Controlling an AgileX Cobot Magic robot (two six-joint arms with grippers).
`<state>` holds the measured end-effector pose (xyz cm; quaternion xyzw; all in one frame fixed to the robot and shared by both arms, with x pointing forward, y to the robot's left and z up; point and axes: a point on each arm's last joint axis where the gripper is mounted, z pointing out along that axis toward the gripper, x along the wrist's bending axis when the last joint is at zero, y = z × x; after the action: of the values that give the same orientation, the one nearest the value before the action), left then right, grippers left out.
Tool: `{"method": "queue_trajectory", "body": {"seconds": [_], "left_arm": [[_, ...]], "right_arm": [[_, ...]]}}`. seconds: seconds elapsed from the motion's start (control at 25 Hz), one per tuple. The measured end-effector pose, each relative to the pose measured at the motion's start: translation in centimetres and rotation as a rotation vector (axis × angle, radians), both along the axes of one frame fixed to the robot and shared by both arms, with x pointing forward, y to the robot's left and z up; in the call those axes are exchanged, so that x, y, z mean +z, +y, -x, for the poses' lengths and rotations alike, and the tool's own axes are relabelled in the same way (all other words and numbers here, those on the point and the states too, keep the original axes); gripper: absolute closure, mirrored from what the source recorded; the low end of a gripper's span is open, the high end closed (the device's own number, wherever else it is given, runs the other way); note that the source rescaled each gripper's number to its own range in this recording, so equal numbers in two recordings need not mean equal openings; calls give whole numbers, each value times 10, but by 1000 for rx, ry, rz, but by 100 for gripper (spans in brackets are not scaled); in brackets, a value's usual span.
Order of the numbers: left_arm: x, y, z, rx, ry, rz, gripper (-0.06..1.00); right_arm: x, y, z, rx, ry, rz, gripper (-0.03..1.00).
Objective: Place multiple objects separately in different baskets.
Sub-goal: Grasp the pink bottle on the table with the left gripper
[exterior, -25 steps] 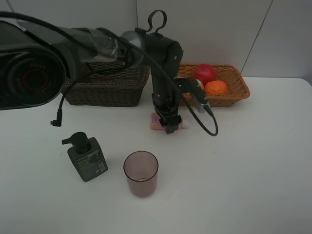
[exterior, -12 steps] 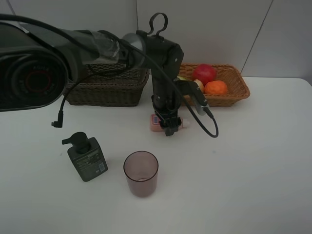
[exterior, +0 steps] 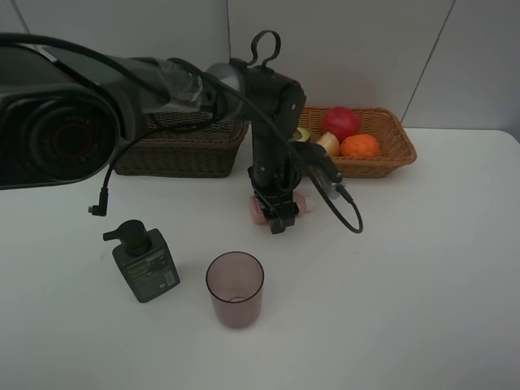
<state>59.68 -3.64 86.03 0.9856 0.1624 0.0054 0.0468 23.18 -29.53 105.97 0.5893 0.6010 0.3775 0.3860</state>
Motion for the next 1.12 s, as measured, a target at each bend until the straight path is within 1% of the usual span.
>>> {"method": "queue_trajectory", "body": {"seconds": [0.12,0.2,0.28,0.32,1.12], "left_arm": [[0,0,0,16,3,-1,3],[0,0,0,22,5,1,10],[0,0,0,28,6,2,20],[0,0,0,31,6,2,22],[0,0,0,45,7,2,22]], "right_arm": [[0,0,0,0,0,0,4],[0,0,0,0,0,0,4],[0,0,0,0,0,0,4],[0,0,0,0,0,0,4],[0,0,0,0,0,0,4]]}}
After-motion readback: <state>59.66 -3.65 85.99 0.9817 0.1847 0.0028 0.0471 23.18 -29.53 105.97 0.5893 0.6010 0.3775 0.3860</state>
